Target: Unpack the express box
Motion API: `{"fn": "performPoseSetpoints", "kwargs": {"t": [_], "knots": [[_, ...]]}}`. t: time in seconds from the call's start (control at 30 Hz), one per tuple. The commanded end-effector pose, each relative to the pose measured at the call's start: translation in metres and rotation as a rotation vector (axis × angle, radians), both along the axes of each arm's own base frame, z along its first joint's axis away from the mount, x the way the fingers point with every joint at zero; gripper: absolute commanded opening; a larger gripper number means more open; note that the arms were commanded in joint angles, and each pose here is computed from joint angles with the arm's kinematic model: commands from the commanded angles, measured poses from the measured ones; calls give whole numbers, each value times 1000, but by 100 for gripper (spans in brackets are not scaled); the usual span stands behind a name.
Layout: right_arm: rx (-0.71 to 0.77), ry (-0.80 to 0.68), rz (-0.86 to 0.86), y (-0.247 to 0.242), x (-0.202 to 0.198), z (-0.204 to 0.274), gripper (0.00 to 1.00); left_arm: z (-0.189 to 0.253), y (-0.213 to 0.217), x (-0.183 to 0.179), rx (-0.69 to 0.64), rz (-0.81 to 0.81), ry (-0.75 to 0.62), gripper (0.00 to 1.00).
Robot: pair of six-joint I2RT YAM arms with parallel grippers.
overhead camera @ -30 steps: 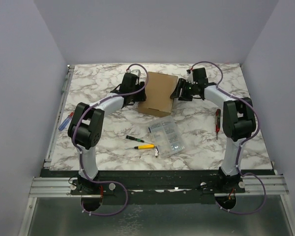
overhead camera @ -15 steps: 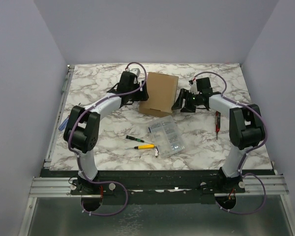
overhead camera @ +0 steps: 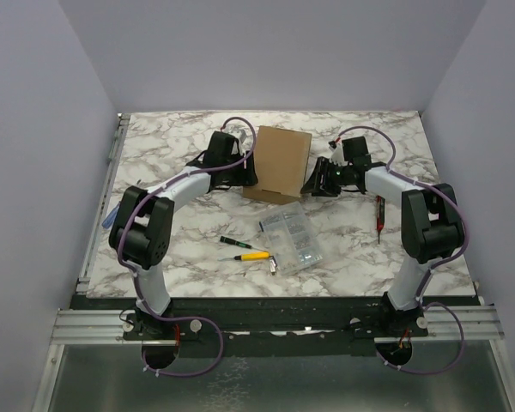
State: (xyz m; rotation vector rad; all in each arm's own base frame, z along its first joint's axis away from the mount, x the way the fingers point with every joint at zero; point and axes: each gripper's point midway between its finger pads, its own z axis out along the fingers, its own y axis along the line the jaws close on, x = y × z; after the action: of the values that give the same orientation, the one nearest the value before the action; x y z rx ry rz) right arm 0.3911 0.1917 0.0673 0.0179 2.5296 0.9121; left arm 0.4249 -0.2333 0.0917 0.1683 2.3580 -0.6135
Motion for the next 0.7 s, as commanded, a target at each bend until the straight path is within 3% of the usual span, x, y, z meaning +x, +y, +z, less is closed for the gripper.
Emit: {"fn": "performPoseSetpoints", "kwargs": {"t": [0.0, 0.2, 0.43, 0.67], "knots": [[-27, -8, -10, -6, -2, 1, 50, -23, 20, 2, 113, 31, 41, 65], [-125, 25, -59, -24, -8, -9, 46, -43, 40, 2, 233, 77, 78, 64], [-274, 47, -128, -51, -16, -17, 43, -53, 49, 2, 279, 105, 102, 63], [-214, 2, -102, -41, -13, 0, 44, -44, 38, 1, 229, 71, 92, 62]]}}
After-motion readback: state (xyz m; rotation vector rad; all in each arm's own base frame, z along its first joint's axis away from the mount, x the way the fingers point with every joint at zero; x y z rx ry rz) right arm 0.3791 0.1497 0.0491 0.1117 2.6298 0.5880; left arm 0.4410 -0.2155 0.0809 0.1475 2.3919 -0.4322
